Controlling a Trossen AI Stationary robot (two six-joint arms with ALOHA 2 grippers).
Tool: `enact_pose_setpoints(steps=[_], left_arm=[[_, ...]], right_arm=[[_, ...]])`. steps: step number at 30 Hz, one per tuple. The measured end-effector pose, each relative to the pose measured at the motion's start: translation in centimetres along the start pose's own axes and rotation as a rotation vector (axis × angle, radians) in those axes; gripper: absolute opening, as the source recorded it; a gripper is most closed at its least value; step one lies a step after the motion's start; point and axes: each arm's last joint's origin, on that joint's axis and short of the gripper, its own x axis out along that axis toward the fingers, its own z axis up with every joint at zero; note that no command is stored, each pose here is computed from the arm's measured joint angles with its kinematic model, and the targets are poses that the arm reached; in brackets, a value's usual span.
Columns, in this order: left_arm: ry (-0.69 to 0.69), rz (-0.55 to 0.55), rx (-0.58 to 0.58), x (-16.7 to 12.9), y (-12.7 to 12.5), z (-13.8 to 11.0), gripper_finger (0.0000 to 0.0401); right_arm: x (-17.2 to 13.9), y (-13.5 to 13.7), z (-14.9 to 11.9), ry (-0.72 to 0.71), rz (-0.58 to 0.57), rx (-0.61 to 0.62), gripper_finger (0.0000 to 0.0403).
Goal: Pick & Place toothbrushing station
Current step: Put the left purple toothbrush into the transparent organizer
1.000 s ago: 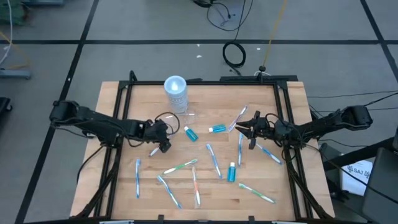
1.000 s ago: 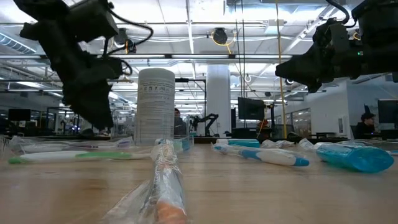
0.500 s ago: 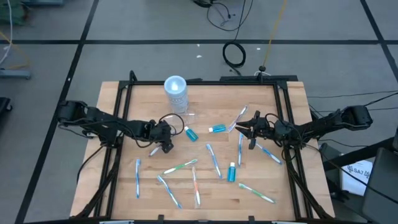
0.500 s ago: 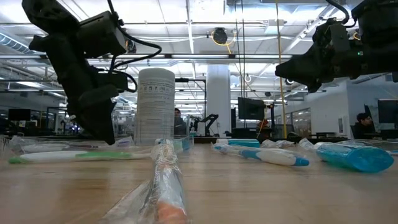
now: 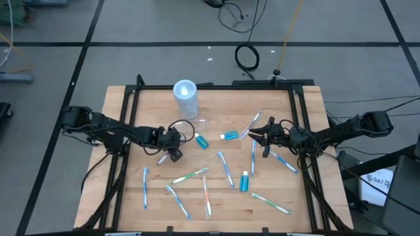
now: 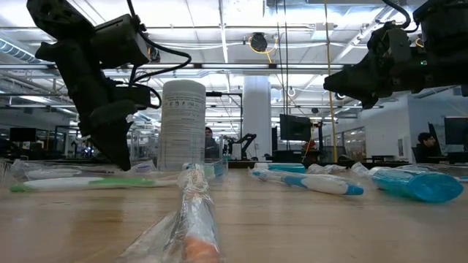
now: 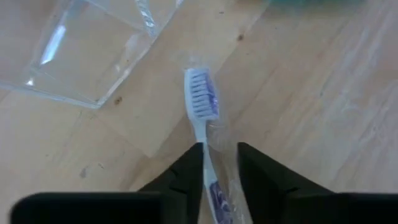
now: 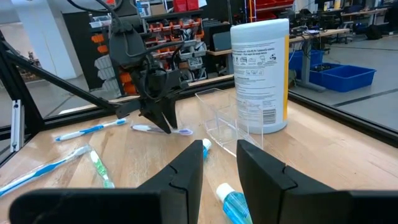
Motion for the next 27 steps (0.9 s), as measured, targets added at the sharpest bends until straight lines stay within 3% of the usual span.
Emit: enact_pose_setpoints(steps=[9,18,27], left_arm=[[0.01,-0.015,-0.006,0.0,0.0,0.0,0.0005],[0.015,-0.056,0.025,-0.5,-0.5,-0.2,0.0004],[-0.187,-0.163,0.154,-3.8,-1.7,0.3,0.0007]], right_arm=[[0.0,0.0,0.0,0.0,0.0,0.0,0.0089],[0.0,0.0,0.0,0.0,0.0,0.0,0.0089],[0.0,0.0,0.0,0.001,0.0,-0.001,0.0089]])
